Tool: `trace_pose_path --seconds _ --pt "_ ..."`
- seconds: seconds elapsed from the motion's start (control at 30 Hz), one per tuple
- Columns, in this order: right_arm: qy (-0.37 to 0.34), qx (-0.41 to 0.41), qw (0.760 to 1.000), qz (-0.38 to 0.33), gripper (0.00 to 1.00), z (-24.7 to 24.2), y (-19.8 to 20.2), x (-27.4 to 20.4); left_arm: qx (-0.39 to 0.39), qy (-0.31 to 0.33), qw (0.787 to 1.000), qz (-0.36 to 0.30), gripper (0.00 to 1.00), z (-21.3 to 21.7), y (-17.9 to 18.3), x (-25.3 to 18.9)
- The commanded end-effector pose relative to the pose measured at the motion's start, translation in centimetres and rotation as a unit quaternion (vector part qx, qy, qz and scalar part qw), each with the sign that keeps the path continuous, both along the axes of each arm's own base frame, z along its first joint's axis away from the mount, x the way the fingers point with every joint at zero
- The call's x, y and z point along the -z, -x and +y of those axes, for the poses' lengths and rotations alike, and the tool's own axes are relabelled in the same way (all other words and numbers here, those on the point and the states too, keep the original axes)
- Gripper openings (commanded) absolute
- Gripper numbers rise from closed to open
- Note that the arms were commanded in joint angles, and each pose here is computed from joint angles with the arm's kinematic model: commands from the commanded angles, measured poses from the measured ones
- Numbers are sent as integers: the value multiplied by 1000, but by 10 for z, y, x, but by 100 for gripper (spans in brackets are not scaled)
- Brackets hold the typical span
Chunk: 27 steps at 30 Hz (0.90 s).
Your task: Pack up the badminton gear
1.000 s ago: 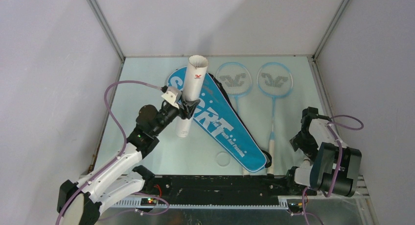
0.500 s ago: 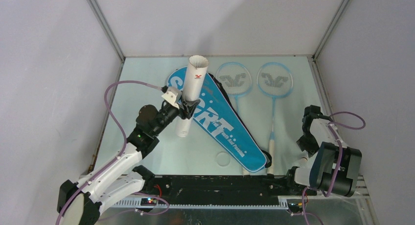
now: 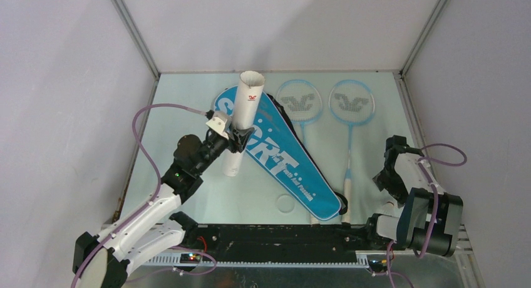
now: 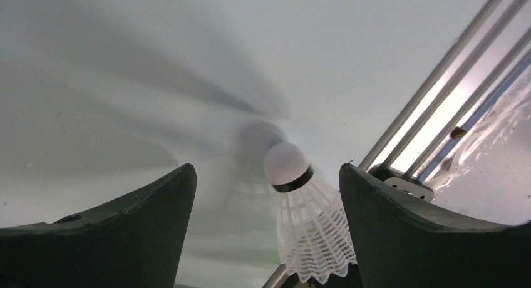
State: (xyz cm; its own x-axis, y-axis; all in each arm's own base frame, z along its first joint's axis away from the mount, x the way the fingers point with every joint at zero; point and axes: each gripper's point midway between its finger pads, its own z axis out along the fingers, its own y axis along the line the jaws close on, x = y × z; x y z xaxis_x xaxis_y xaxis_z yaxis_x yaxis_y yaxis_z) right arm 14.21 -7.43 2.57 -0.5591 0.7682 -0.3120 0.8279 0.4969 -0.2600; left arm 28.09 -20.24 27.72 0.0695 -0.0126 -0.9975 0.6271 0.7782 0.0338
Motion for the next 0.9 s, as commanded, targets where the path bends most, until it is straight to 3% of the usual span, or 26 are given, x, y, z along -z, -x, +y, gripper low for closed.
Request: trace_pose_path --seconds 0.0,0.13,0.43,0.57,0.67,0.87 --pt "26 49 998 -5 89 -15 9 -6 -18 20 998 -52 40 7 0 -37" --pt "6 47 999 3 99 -5 11 -1 -34 11 998 -49 40 13 -2 -33" --pt "-79 48 996 -14 98 18 8 14 -91 -3 994 -66 40 35 -8 -36" --pt "-111 43 993 -6 93 29 9 21 -114 -13 992 -61 40 41 -14 -30" --pt "-116 40 992 4 83 29 10 23 -125 -18 990 -56 39 44 -18 -27" --pt "-129 13 991 -17 44 36 2 21 -126 -19 990 -53 39 43 -19 -26"
